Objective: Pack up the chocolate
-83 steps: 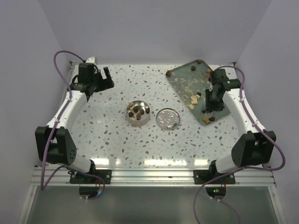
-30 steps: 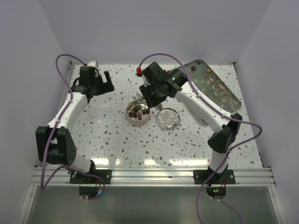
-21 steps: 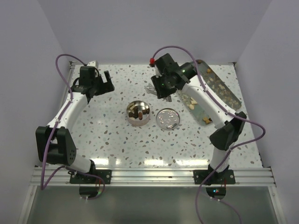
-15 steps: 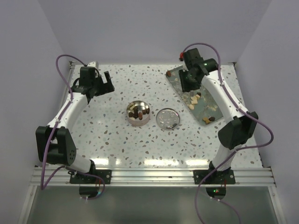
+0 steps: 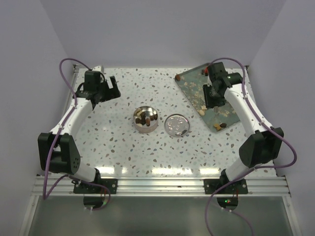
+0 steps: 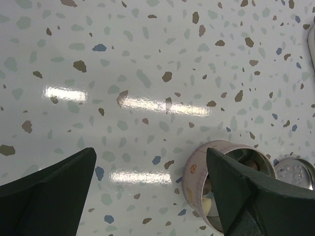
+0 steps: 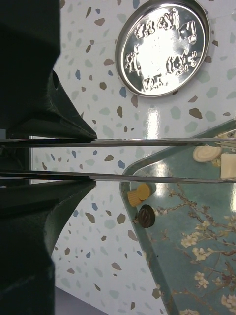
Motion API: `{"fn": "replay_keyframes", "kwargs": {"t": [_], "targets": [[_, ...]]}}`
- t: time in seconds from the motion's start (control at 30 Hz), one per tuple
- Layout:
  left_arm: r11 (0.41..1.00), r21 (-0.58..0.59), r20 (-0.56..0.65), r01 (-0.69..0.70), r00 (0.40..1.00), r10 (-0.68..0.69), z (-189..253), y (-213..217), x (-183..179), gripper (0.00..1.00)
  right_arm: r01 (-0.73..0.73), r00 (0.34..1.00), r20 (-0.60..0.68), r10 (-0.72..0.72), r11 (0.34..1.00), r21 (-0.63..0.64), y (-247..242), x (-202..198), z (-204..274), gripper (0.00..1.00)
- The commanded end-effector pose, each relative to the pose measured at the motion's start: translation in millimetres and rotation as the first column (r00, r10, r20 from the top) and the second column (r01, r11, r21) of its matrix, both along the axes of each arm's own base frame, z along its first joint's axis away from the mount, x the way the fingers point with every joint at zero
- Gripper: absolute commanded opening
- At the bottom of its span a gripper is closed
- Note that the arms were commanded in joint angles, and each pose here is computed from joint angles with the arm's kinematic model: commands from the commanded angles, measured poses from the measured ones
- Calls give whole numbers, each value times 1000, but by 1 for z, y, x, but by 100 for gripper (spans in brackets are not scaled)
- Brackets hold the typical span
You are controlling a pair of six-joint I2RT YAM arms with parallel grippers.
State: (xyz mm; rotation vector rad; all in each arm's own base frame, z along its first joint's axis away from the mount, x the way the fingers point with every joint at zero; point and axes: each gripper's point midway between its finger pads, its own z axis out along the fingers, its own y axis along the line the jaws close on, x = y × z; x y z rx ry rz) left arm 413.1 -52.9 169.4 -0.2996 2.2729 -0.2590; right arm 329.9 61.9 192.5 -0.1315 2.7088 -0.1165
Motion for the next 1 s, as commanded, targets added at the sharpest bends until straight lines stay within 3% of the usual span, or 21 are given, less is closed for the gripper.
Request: {"fn": "replay_keyframes", "kwargs": {"t": [0.0,0.97], "targets": [[1000,-4,34,17,999,-17,8,-3,2,100,5,997,76,-4,1000,-5,-6,12,12,39],[1000,-1,17,9,1000,-9,1,-1,-1,100,16,1000,12,-16,1000,7,-10,3,-17,44]]}}
